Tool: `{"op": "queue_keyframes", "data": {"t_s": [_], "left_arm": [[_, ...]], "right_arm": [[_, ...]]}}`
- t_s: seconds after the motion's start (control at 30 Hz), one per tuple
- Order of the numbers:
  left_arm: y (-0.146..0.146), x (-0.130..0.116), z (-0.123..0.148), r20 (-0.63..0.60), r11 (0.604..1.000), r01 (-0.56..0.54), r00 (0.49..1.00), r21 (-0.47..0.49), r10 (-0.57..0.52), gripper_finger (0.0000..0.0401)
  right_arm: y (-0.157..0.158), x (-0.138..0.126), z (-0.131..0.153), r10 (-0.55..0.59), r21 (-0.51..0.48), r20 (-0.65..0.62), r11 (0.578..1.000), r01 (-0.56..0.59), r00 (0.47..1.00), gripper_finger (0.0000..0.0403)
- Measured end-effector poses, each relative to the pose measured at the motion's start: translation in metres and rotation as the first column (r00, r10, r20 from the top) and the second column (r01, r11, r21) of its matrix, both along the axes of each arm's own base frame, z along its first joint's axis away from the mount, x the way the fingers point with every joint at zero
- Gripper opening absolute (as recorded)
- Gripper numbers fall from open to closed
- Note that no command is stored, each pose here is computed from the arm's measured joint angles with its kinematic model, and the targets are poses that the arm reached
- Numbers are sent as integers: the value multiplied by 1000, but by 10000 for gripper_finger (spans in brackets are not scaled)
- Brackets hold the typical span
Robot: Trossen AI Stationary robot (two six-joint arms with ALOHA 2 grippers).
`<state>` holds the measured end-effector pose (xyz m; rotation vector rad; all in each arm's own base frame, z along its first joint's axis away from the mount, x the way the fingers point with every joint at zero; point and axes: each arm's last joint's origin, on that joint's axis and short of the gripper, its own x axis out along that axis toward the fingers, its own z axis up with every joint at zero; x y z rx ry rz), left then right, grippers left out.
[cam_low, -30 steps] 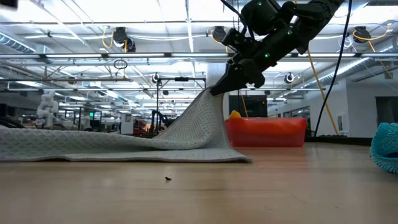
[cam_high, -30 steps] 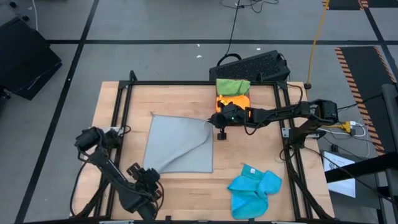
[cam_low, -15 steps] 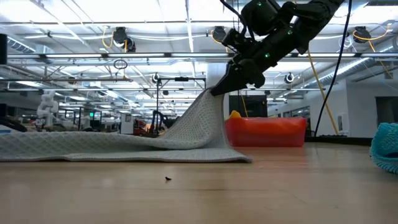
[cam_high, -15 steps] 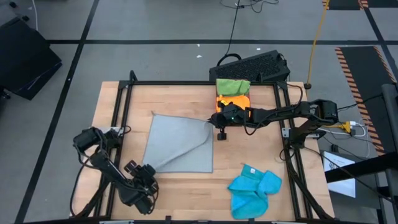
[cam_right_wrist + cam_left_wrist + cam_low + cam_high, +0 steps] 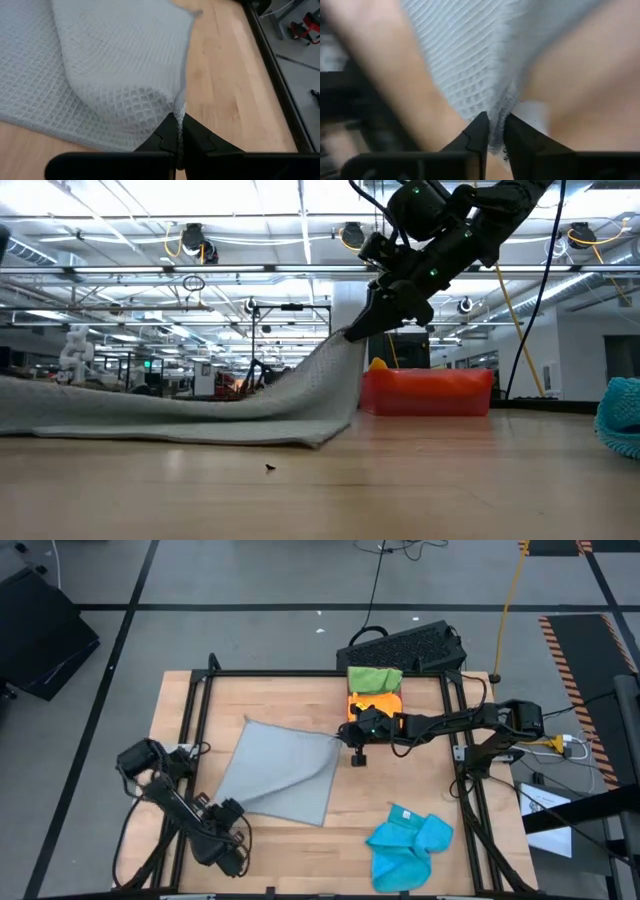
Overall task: Fold microfiber towels
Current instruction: Fold the gray microfiber cloth
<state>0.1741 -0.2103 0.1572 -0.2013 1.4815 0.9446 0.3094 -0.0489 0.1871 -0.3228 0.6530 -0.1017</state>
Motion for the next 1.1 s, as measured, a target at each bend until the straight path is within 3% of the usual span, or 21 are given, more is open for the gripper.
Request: {"op": "queue_keyframes", "data": {"t_s": [0.13, 0.23, 0.33, 0.43, 0.53, 0.7, 0.87, 1.1], "left_arm": [[-15, 13, 38, 268, 984, 36, 963, -174, 12, 92], [-20, 15, 62, 358, 971, 66, 933, -231, 22, 120], [-24, 14, 77, 428, 968, 162, 901, -190, -67, 143], [-23, 10, 82, 480, 965, 255, 855, -59, -197, 158], [-14, 3, 77, 450, 975, 221, 867, 38, -214, 168], [9, -8, 48, 394, 992, 39, 916, 118, -83, 177], [30, -6, 12, 275, 990, -144, 952, 6, 137, 180], [50, 17, -12, 337, 991, -110, 933, -76, 129, 180]], "right_arm": [[0, -1, -1, 0, 1, -9, 1000, 0, 1000, 4], [0, 1, 2, 0, -4, 19, 1000, 0, 1000, 4], [-1, 3, 4, -1, -11, 54, 1000, 1, 999, 4], [-2, 4, 7, 13, -34, 77, 999, -10, 997, 4], [-4, 5, 10, 26, -70, 105, 997, -18, 994, 4], [-18, 5, 17, 14, -123, 154, 992, 5, 988, 4], [-33, 3, 21, 36, -116, 199, 993, -13, 979, 4], [-58, -2, 27, 12, -139, 259, 990, 25, 966, 4]]}}
